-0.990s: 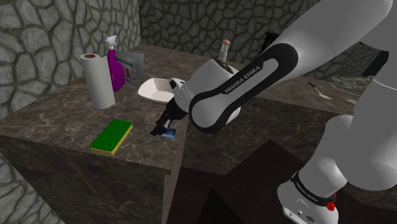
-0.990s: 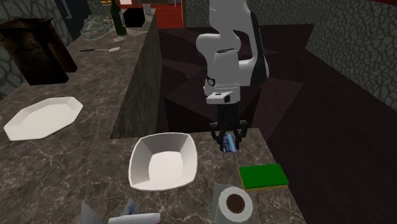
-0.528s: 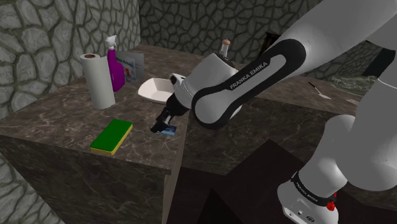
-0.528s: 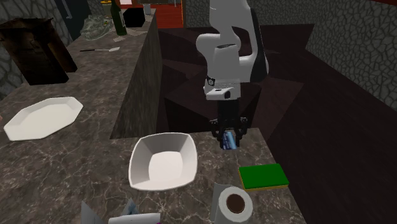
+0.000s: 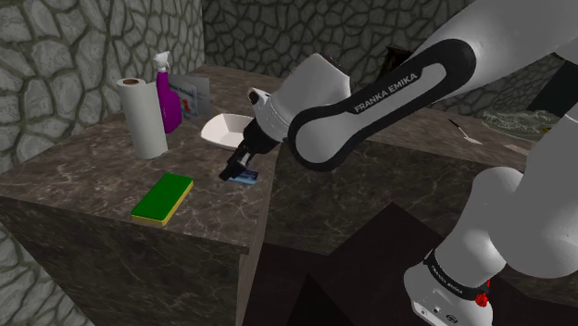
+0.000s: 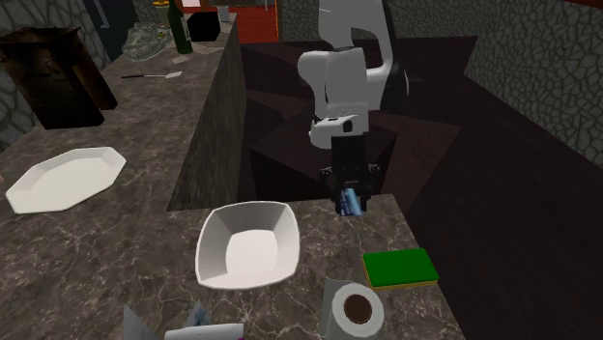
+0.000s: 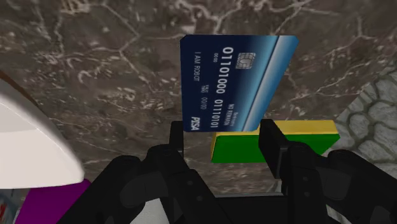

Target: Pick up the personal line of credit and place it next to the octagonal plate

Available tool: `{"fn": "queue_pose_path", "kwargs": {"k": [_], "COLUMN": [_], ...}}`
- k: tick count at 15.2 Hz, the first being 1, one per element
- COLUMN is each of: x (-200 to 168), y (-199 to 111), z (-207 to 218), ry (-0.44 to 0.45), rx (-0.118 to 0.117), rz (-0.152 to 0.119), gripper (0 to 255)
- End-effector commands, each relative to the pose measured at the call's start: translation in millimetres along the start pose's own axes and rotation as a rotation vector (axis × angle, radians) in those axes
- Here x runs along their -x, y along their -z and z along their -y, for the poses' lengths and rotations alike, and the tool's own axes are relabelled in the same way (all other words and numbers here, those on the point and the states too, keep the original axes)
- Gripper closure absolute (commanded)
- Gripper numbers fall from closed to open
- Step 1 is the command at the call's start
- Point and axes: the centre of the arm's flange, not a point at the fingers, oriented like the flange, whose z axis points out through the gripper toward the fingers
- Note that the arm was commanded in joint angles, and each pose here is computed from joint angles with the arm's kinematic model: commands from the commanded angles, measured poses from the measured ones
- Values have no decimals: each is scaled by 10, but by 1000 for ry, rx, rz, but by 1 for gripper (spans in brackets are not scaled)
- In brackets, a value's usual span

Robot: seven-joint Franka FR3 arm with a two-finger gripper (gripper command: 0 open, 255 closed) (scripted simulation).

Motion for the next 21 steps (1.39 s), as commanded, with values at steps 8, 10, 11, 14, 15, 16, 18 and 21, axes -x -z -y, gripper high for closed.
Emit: {"fn": "queue_pose_path", "kwargs": {"k": [8,10,11,14,15,16,18,21], "x": [119,251,317,515,581,647,779,976], "y": [386,473,517,648,691,735,822,953], "z": [-410,-622,-728,-1045,-1150,-1256,-1468,-1785], "ry": [0,0,0,0,0,0,0,0], "rx": [0,0,0,0,0,0,0,0], "rz": [1,1,1,1,1,1,1,1], "gripper": [255,255,255,255,255,255,255,255]}}
